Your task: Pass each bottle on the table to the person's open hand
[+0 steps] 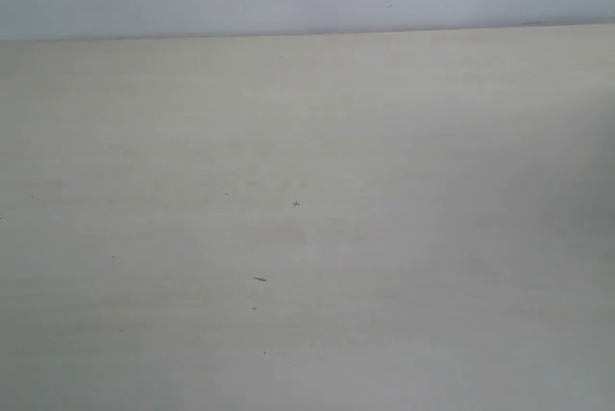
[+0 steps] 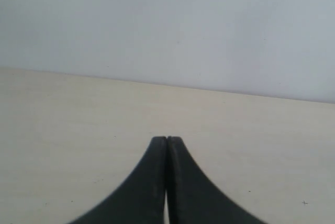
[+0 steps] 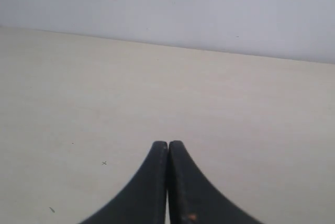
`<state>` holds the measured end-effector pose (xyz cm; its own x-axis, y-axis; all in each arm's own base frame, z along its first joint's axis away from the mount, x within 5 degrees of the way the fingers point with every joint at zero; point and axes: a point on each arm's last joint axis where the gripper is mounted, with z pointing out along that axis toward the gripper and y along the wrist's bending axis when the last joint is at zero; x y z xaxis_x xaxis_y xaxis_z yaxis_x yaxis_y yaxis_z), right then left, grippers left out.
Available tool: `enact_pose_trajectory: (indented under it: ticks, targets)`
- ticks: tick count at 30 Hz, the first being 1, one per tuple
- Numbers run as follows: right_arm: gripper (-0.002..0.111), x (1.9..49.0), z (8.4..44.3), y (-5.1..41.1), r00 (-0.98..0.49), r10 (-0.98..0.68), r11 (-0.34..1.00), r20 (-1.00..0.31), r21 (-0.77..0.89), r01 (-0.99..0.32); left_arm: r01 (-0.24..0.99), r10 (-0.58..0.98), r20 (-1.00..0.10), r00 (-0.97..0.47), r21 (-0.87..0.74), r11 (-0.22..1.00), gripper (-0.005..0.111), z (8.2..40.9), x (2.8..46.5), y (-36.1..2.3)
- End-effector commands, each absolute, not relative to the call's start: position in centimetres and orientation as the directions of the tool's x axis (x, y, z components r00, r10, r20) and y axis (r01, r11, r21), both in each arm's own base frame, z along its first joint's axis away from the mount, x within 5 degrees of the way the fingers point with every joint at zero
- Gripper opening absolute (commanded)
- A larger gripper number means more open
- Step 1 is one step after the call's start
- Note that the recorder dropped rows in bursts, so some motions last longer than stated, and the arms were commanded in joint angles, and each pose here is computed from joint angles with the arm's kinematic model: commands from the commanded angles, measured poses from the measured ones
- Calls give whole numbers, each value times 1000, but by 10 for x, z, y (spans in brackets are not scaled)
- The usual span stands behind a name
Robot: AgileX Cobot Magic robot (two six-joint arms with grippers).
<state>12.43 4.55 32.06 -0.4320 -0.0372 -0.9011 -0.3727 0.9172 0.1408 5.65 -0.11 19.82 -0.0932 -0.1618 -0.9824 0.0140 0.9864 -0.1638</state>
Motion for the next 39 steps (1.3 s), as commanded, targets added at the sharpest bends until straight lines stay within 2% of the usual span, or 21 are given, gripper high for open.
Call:
enact_pose_trajectory:
  ticks: [1,3,10,12,16,21,26,31,32,33,39]
  targets:
    - [0,121,321,45,-417,-41,917,-908,131,-376,12,-169,-982,-86,-171,985,0,198,56,-1]
    - [0,115,324,42,-379,-80,920,-922,78,-384,12,-169,-982,-86,-171,985,0,198,56,-1]
    - [0,83,340,36,-233,-63,919,-971,35,-392,12,-169,-982,-86,-171,985,0,198,56,-1]
    - [0,75,343,33,-181,-110,921,-977,-31,-387,12,-169,-982,-86,-171,985,0,198,56,-1]
    - [0,57,348,28,-91,-70,927,-993,-31,-373,12,-169,-982,-86,-171,985,0,198,56,-1]
    - [0,49,313,21,3,-77,949,-997,-74,-306,12,-169,-982,-86,-171,985,0,198,56,-1]
    - [0,55,269,11,137,50,980,-989,23,-196,12,-169,-982,-86,-171,985,0,198,56,-1]
    - [0,60,226,5,193,86,990,-977,62,-125,12,-169,-982,-86,-171,985,0,198,56,-1]
    - [0,59,228,4,219,89,991,-972,64,-119,12,-169,-982,-86,-171,985,0,198,56,-1]
    - [0,59,224,5,181,85,989,-980,61,-135,12,-169,-982,-86,-171,985,0,198,56,-1]
    - [0,57,222,6,165,62,989,-984,38,-142,12,-169,-982,-86,-171,985,0,198,56,-1]
